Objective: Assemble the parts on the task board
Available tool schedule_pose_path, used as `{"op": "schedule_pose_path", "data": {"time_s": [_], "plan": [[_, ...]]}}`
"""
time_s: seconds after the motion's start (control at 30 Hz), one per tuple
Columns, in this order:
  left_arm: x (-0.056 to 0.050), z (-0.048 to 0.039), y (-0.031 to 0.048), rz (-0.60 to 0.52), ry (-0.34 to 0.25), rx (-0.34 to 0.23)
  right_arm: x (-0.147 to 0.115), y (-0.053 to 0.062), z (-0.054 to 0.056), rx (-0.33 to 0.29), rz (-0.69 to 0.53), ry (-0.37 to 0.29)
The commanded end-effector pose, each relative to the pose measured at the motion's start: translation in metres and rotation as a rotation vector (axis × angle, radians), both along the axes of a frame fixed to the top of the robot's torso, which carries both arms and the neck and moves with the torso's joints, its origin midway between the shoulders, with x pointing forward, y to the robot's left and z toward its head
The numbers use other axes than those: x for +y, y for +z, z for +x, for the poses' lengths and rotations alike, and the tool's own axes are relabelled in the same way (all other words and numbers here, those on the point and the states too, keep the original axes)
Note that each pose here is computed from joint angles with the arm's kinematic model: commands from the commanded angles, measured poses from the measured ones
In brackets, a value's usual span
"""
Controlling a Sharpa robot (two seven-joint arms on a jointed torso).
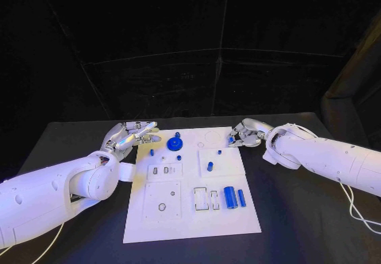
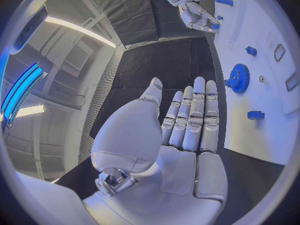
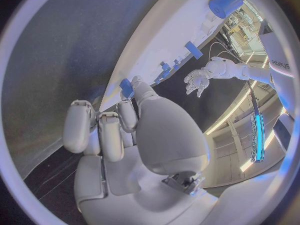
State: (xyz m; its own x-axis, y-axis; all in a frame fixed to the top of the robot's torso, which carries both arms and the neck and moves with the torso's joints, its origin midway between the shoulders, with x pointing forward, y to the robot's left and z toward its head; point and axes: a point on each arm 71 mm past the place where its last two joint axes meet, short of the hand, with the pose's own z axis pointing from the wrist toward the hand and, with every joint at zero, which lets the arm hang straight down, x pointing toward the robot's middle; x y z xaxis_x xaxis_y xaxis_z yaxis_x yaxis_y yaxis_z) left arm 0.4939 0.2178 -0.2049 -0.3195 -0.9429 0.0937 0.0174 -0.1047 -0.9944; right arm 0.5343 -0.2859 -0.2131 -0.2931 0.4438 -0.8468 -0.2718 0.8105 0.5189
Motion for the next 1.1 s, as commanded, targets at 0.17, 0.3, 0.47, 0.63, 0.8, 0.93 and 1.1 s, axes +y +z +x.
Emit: {"op": "schedule_pose_path", "data": {"time_s": [0.17,0.3,0.47,0.63,0.8,0.93,1.1], "plan": [[-0.001,-0.0001,0.0010,-0.007,-0.012,-0.004,0.003,0.007,0.000,-0.085,0.018,-0.025],[0.000,-0.0002,0.0010,-0.007,-0.010,-0.003,0.005,0.011,-0.001,-0.123,0.027,-0.036],[0.001,-0.0008,0.0012,-0.006,-0.008,-0.003,0.010,0.016,-0.006,-0.152,0.037,-0.041],[0.002,-0.0010,0.0015,-0.005,-0.006,-0.003,0.027,0.021,-0.016,-0.147,0.056,-0.026],[0.003,0.0008,0.0008,-0.007,0.001,0.002,0.064,0.027,-0.027,-0.131,0.064,0.012],[0.005,0.0030,-0.0001,-0.016,0.012,0.012,0.094,0.029,-0.032,-0.113,0.059,0.042],[0.007,0.0051,-0.0007,-0.023,0.024,0.021,0.134,0.029,-0.035,-0.088,0.038,0.098]]}}
